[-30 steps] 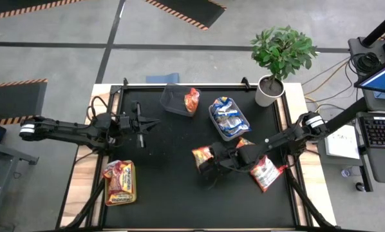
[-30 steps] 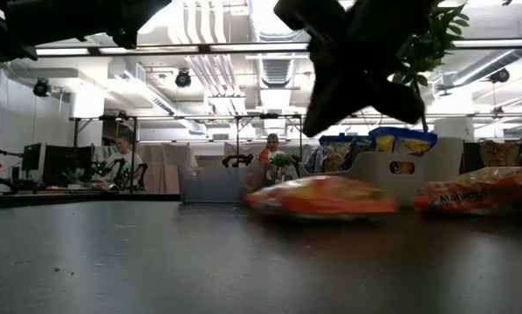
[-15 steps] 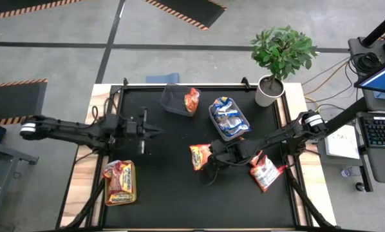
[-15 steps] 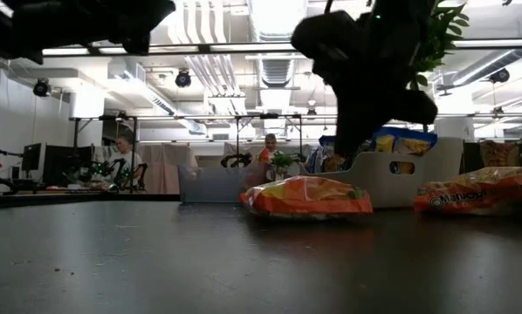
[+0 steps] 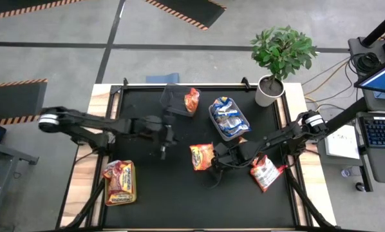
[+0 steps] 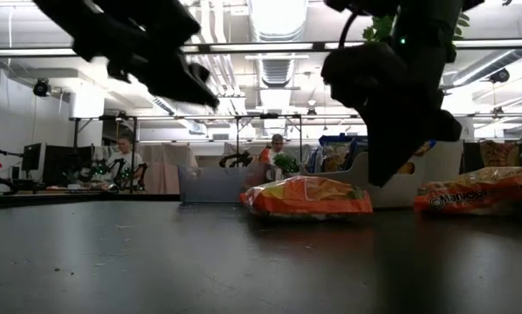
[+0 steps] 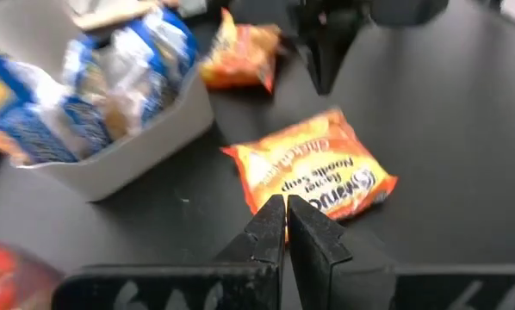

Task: Sort Maruchan noodles
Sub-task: Put the orange noodle pack into the black bin

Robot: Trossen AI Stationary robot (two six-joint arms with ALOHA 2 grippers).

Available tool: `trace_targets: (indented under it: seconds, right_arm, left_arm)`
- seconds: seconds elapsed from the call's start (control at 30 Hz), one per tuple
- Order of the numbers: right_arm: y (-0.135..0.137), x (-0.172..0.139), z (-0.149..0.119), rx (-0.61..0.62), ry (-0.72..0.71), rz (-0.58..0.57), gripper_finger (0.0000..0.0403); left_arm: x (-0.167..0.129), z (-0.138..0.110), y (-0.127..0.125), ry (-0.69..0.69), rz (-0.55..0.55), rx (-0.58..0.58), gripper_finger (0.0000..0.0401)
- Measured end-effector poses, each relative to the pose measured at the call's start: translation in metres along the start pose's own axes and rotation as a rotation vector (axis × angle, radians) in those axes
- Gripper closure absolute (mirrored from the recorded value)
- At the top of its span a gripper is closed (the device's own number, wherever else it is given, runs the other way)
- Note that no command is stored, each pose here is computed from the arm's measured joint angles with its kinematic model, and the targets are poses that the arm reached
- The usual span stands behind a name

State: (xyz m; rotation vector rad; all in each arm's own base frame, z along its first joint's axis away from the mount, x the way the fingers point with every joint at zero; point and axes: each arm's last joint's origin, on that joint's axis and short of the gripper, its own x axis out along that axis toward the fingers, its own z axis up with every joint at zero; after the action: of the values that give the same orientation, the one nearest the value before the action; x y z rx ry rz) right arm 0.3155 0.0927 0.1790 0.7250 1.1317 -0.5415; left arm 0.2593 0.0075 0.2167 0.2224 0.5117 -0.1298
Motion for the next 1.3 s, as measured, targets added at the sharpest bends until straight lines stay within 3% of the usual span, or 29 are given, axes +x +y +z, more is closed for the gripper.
trace_targets:
  seconds: [0.23,0.5,0.77,1.07,1.3]
  right_arm:
    - [-0.007,0.013,-0.005,0.068,-0.007,0.033,0.0394]
    - [-0.001,0.011,-0.003,0.127,-0.03,0.148,0.0379]
    - [-0.001,0.011,-0.004,0.214,-0.002,0.164,0.0267]
    - [-0.002,0.001,-0.003,0.218,-0.015,0.194,0.0132]
    - [-0.004,0.003,-0.006,0.229,-0.047,0.179,0.0073]
  left_arm:
    - [0.05,-0.009,-0.001,0.088,-0.154,0.042,0.0401]
    - [0.081,-0.017,0.0,0.143,-0.178,0.056,0.0401]
    - [0.088,-0.022,0.0,0.133,-0.175,0.062,0.0401]
    - [0.091,-0.031,-0.003,0.126,-0.191,0.122,0.0401]
    - [0.1,-0.037,-0.004,0.113,-0.187,0.124,0.0401]
